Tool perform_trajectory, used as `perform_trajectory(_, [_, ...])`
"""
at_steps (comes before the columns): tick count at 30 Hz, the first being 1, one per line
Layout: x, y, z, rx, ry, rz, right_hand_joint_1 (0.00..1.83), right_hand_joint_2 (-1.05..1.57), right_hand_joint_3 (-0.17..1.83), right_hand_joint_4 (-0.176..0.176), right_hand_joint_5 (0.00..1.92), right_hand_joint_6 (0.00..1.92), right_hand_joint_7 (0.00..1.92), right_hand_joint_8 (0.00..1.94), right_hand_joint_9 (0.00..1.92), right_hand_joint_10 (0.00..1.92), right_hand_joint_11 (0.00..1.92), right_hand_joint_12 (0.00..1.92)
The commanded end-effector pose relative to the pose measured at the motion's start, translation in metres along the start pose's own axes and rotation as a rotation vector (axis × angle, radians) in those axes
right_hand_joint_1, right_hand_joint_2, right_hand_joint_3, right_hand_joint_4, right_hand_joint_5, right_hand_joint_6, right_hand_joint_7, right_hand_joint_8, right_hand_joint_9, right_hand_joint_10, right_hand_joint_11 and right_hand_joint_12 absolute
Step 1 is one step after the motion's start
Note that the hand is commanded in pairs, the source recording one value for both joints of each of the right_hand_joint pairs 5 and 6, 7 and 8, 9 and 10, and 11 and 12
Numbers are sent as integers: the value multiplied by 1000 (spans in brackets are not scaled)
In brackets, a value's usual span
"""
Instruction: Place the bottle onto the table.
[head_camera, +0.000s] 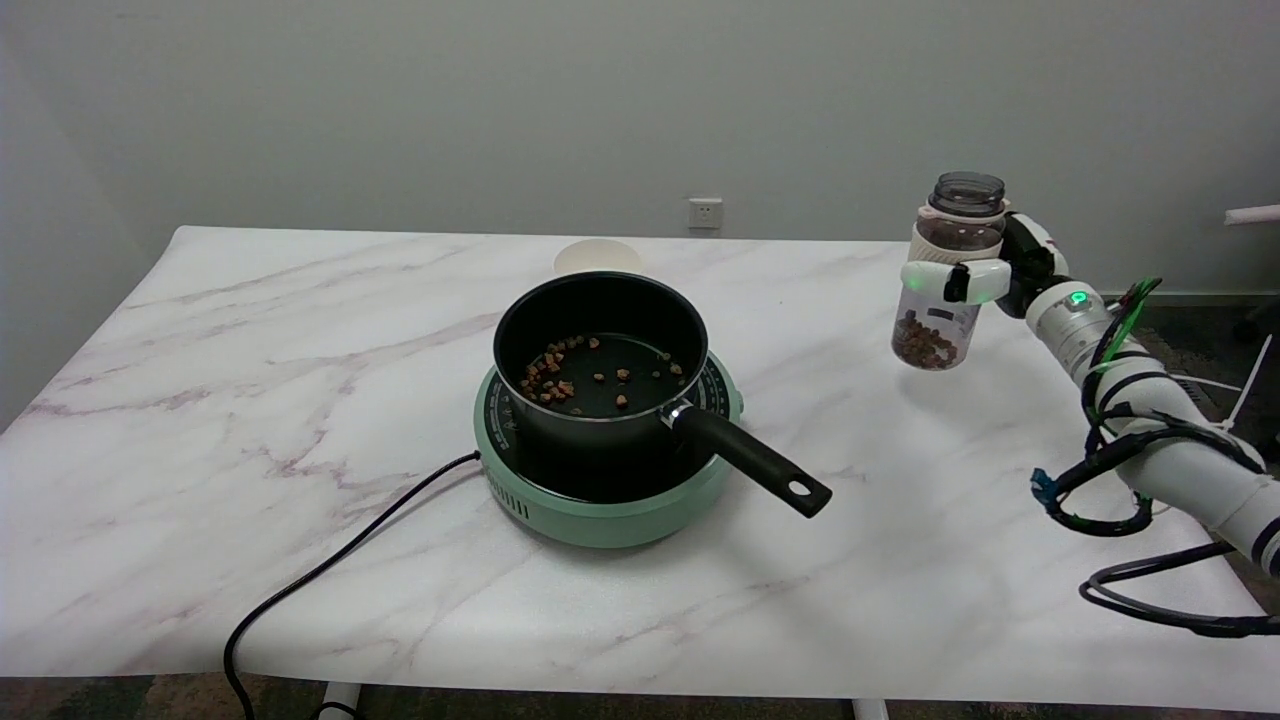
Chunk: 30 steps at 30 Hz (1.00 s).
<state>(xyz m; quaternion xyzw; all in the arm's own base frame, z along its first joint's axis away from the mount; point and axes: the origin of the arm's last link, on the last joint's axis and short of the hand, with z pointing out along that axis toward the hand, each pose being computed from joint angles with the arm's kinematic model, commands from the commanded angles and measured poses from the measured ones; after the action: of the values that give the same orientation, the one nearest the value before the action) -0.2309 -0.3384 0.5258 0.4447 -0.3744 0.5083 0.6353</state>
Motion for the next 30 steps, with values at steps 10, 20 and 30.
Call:
perform_trajectory(10, [-10, 33, 7, 141, 145, -78, 1507, 812, 746, 0, 1527, 1527, 1435, 1435, 1267, 1267, 1165, 1165])
perform_trajectory(20, [-15, 40, 3, 196, 217, -43, 1500, 825, 724, 0, 1511, 1511, 1427, 1427, 1257, 1257, 1120, 1120])
perform_trajectory(30, [-19, 56, -3, 170, 231, -2, 1527, 652, 877, 0, 1449, 1449, 1383, 1383, 1223, 1223, 1093, 1093])
